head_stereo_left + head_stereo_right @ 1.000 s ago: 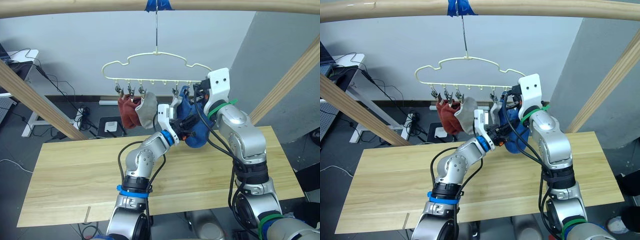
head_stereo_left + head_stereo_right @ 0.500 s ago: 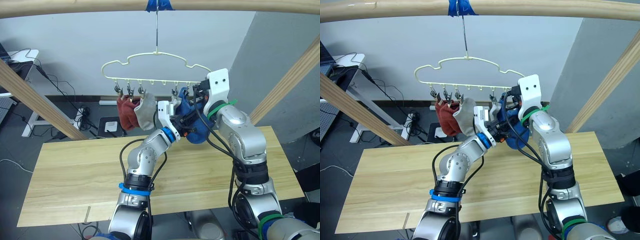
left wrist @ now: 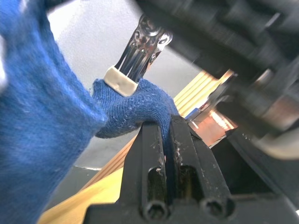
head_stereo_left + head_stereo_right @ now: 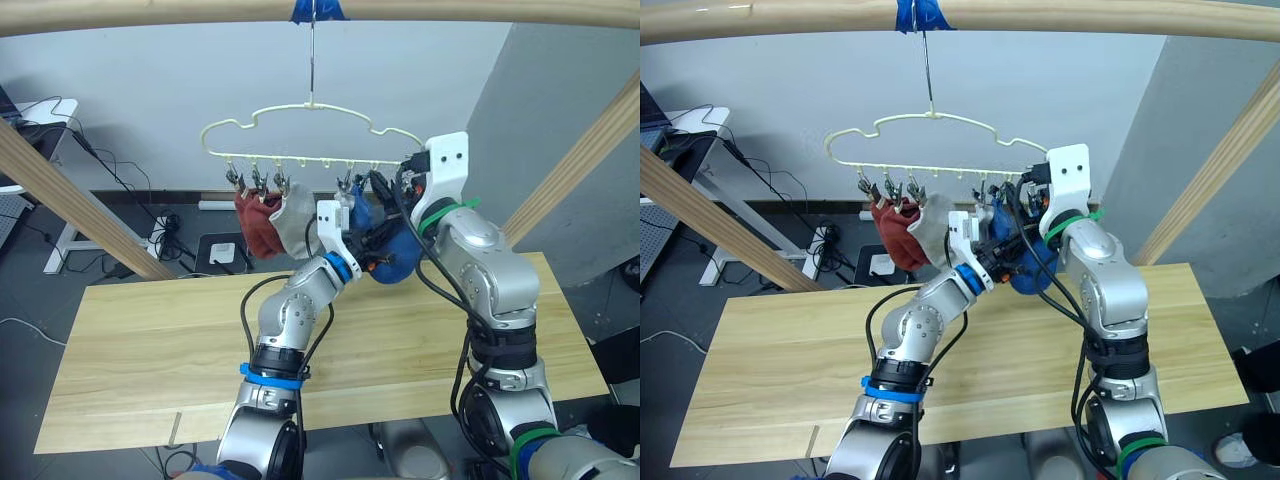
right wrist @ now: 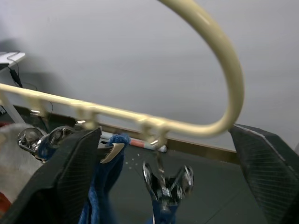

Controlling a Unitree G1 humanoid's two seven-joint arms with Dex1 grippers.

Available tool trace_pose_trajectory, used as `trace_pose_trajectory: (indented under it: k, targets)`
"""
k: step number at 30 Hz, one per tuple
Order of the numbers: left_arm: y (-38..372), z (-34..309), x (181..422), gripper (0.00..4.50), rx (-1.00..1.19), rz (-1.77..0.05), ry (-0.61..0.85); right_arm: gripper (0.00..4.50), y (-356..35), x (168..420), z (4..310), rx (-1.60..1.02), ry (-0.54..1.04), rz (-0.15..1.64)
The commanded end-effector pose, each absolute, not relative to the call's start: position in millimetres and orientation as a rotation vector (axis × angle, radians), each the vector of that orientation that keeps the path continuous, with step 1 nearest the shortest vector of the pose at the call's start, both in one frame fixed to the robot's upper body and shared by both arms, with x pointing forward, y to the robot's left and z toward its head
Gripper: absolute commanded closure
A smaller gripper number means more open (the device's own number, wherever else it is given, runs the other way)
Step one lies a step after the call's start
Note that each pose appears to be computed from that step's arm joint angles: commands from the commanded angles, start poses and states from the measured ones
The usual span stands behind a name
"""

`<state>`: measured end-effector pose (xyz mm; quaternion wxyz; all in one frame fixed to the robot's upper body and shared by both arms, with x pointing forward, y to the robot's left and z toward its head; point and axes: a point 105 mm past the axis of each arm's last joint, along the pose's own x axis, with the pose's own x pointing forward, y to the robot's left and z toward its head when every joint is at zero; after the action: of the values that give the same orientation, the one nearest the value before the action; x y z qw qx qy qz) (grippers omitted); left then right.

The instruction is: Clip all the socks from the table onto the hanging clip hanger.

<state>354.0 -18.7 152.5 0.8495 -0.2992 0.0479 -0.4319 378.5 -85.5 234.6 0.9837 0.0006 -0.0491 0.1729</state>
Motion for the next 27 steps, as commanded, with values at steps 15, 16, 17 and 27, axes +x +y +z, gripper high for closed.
trace_pose_trajectory:
  k: [15,16,17,27]
  targets:
    - [-22,153,356,3.48,-0.433,-0.905,0.019,0.02,-110,324,262,-0.078,-0.173,0.551]
    - [-21,152,356,3.17,-0.422,-0.905,0.016,0.02,-111,323,262,-0.082,-0.172,0.551]
    - [-20,151,355,2.88,-0.394,-0.907,0.013,0.02,-112,322,261,-0.090,-0.170,0.553]
    - [13,126,327,0.02,-0.004,-1.026,-0.010,0.00,-130,306,242,-0.247,-0.116,0.617]
